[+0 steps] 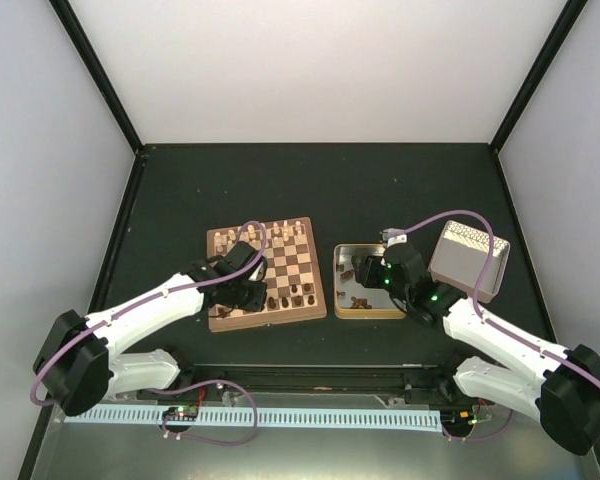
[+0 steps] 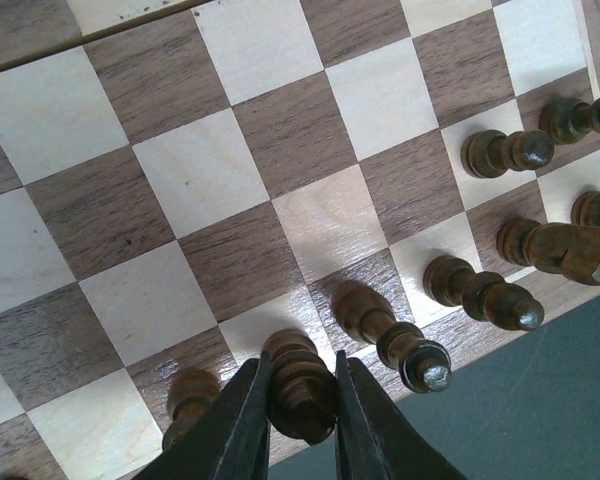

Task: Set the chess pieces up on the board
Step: Place the chess piece on the chessboard.

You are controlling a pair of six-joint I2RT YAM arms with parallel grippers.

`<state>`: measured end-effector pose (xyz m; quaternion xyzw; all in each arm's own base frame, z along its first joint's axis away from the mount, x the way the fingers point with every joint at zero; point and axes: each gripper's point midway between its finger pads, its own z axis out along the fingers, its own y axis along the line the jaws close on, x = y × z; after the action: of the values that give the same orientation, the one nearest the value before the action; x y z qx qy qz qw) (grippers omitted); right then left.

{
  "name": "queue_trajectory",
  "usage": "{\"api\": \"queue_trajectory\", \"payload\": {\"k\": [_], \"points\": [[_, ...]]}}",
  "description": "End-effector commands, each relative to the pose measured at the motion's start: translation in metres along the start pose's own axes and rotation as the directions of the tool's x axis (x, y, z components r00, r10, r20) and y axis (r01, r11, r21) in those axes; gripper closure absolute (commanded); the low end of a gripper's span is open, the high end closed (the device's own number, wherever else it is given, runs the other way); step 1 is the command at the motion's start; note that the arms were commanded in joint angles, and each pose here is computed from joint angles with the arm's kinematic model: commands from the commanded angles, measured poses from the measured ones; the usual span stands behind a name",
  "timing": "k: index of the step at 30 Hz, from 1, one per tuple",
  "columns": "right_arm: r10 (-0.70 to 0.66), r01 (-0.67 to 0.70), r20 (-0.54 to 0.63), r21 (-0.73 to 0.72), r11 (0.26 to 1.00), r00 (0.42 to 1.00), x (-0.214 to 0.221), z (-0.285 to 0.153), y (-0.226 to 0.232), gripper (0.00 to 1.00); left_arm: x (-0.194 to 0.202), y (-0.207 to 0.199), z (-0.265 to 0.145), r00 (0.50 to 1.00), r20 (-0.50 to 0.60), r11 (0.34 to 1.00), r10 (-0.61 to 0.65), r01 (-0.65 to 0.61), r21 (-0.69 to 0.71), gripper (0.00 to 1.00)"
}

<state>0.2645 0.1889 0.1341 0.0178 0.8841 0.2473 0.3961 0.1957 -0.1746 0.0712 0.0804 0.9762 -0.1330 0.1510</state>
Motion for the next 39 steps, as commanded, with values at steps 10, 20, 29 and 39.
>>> {"api": "queue_trajectory", "payload": {"k": [10, 20, 29, 39], "points": [[0.017, -0.016, 0.034, -0.027, 1.0, 0.999, -0.016, -0.006, 0.011, 0.4, -0.012, -0.005, -0.02, 0.998, 0.054, 1.0, 0.01, -0.011, 0.004, 0.72], [0.04, -0.04, 0.002, 0.016, 0.999, 0.999, -0.012, -0.007, 0.004, 0.4, -0.03, -0.011, -0.041, 0.992, 0.123, 1.0, 0.013, -0.015, 0.014, 0.67], [0.154, -0.128, -0.234, 0.123, 0.984, 0.96, 0.04, 0.017, -0.01, 0.44, -0.049, -0.015, -0.067, 0.974, 0.225, 1.0, 0.005, -0.011, 0.024, 0.6], [0.117, -0.031, -0.424, 0.205, 0.978, 0.898, 0.063, 0.059, -0.008, 0.48, -0.079, -0.04, -0.114, 0.885, 0.465, 0.979, -0.016, -0.08, 0.187, 0.55]]}}
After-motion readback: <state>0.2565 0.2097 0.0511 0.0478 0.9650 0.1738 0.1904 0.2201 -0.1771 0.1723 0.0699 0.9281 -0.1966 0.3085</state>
